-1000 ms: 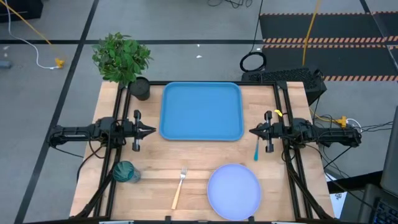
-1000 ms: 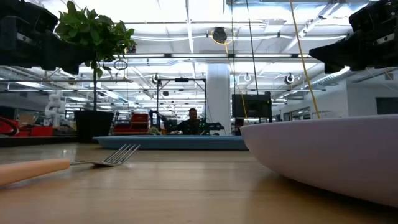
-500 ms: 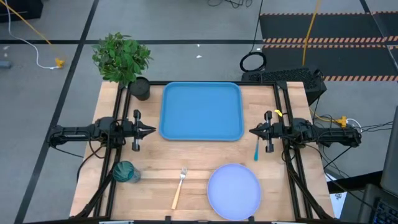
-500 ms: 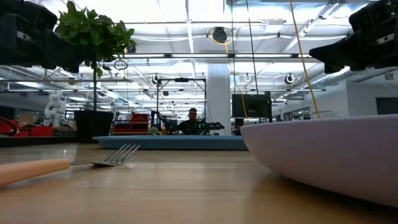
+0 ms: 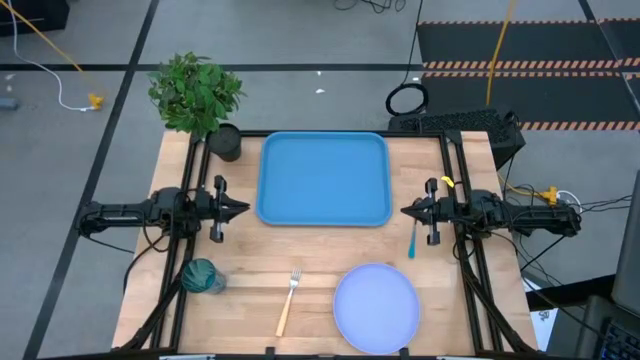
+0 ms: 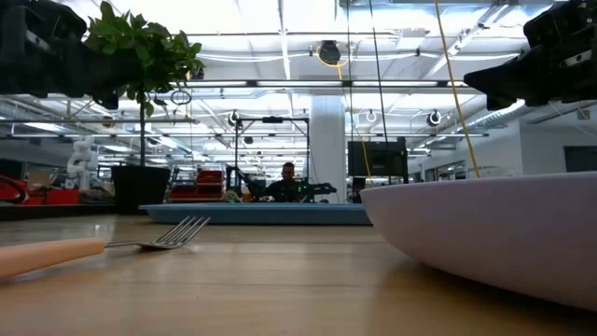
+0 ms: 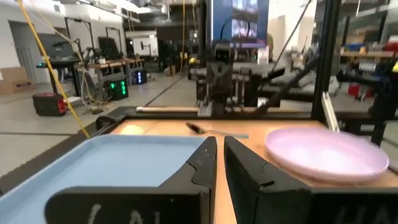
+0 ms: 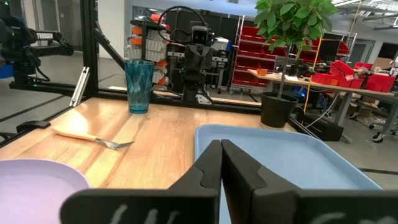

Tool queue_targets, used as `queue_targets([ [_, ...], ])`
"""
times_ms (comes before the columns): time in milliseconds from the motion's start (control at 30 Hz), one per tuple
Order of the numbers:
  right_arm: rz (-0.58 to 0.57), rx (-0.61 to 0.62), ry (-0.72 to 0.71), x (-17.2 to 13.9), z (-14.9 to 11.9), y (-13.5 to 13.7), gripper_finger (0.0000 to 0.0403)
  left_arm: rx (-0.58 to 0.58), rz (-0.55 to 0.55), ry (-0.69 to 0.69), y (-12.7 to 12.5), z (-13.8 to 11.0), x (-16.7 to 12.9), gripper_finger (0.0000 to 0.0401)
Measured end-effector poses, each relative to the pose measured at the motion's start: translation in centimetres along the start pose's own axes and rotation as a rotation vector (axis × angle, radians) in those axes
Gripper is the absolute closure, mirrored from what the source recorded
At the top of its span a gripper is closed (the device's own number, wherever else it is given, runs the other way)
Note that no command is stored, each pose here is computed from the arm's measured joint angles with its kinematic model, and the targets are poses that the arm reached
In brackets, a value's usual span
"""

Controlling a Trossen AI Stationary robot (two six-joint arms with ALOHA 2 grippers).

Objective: Pick and place plate/cup/fork/spoon on tray
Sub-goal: Put the blue glass on the blue serving tray

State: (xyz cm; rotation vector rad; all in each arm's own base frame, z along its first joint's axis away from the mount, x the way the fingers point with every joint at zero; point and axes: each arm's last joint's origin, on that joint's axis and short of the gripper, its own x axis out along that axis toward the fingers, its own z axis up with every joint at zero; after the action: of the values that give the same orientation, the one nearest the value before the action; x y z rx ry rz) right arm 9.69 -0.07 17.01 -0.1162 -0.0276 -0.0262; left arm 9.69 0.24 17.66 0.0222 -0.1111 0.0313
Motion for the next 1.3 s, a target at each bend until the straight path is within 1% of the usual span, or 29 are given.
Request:
queue_targets([
  [67,0.000,0.000,0.000,0.0,0.0,0.0,0.0403,-0.034,-0.002,-0.054,0.0,0.5,0.0,0.0366],
  [133,0.000,0.000,0.000,0.0,0.0,0.0,0.0403,-0.101,-0.012,-0.091,0.0,0.9,0.0,0.0366],
  [233,0.000,0.000,0.000,0.0,0.0,0.0,0.0403,-0.158,-0.068,-0.122,-0.3,2.1,-0.2,0.0366],
  [333,0.000,0.000,-0.001,0.0,0.0,0.0,0.0403,-0.163,-0.145,-0.146,-0.6,3.9,-0.3,0.0366],
  [400,-0.002,0.000,-0.001,0.0,0.0,0.0,0.0403,-0.142,-0.197,-0.170,-0.8,5.6,-0.3,0.0366],
  [533,-0.005,-0.005,-0.002,0.0,0.0,0.0,0.0403,-0.110,-0.247,-0.198,-1.0,9.1,-0.3,0.0366],
  [700,-0.006,-0.077,-0.006,0.0,0.1,0.0,0.0403,-0.051,-0.261,-0.111,-1.1,13.2,0.2,0.0366],
  [767,-0.006,-0.083,-0.008,0.0,0.1,0.0,0.0403,-0.031,-0.257,-0.064,-1.1,14.8,0.5,0.0366],
  [1033,-0.008,-0.084,-0.018,0.0,0.2,0.0,0.0403,-0.028,-0.248,0.138,-1.0,21.2,1.9,0.0366],
  [1167,-0.008,-0.078,-0.018,0.0,0.2,0.0,0.0403,-0.001,-0.253,0.263,-0.9,23.6,2.2,0.0366],
  [1300,-0.015,-0.036,-0.017,0.0,0.2,-0.1,0.0403,0.009,-0.248,0.342,-0.8,25.5,2.2,0.0366],
])
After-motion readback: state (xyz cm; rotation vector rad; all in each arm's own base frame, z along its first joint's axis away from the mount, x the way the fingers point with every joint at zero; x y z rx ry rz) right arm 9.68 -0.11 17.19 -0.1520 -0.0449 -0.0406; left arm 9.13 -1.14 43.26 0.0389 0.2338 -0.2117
